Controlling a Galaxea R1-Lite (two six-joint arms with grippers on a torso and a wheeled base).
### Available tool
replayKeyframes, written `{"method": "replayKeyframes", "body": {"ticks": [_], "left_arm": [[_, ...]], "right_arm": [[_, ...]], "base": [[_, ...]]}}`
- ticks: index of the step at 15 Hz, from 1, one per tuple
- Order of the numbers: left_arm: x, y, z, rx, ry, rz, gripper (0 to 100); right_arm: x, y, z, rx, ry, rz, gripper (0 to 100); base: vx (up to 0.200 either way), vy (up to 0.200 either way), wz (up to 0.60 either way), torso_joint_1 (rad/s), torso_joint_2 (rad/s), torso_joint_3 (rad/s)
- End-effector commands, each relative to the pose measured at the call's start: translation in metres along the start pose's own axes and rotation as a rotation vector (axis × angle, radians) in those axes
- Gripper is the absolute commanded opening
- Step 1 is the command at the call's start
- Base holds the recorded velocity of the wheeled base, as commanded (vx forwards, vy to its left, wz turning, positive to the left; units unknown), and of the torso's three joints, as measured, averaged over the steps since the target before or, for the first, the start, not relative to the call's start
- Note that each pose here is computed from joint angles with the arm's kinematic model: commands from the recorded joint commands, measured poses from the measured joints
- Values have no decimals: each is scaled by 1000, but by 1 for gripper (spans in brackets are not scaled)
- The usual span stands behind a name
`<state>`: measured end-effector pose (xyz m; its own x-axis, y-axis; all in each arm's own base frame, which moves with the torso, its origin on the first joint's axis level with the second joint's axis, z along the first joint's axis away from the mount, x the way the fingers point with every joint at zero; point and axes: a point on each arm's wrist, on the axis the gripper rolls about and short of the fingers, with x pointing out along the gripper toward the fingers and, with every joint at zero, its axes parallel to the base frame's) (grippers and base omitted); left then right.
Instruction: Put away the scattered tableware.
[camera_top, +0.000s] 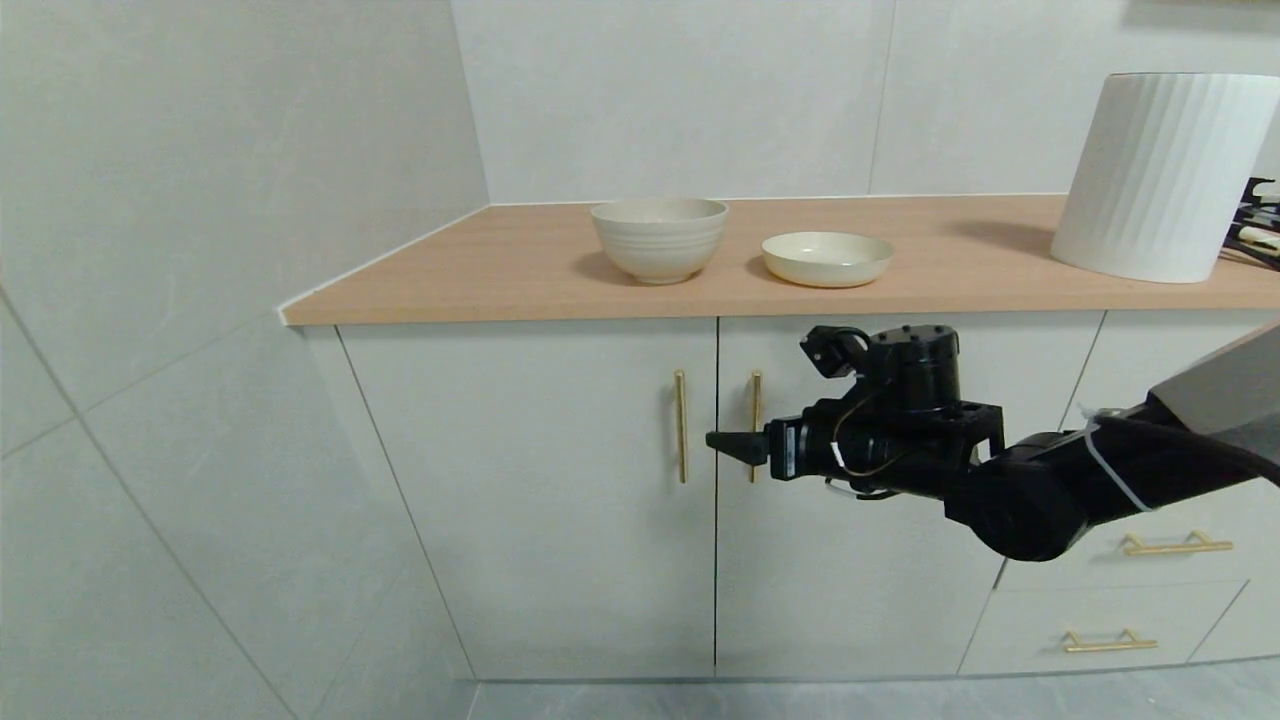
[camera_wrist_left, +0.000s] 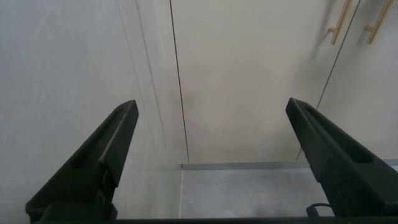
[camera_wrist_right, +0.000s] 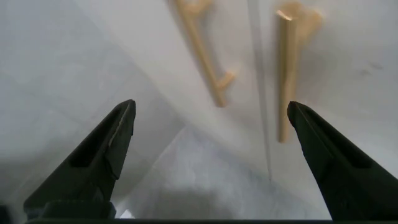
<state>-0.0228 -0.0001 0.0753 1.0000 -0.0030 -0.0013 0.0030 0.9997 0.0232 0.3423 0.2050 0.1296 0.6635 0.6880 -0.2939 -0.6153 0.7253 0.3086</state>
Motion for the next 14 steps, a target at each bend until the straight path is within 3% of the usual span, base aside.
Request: {"method": "replayKeyframes", "body": {"ticks": [1, 14], "left_arm": [[0, 0, 0, 0, -1, 0, 100], [0, 0, 0, -2, -1, 0, 100]], "right_arm": [[7, -10, -9, 19, 22, -18, 100], [30, -15, -12, 121, -86, 23, 100]], "base": [[0, 0, 0, 0, 0, 0], [0, 0, 0, 0, 0, 0]]}}
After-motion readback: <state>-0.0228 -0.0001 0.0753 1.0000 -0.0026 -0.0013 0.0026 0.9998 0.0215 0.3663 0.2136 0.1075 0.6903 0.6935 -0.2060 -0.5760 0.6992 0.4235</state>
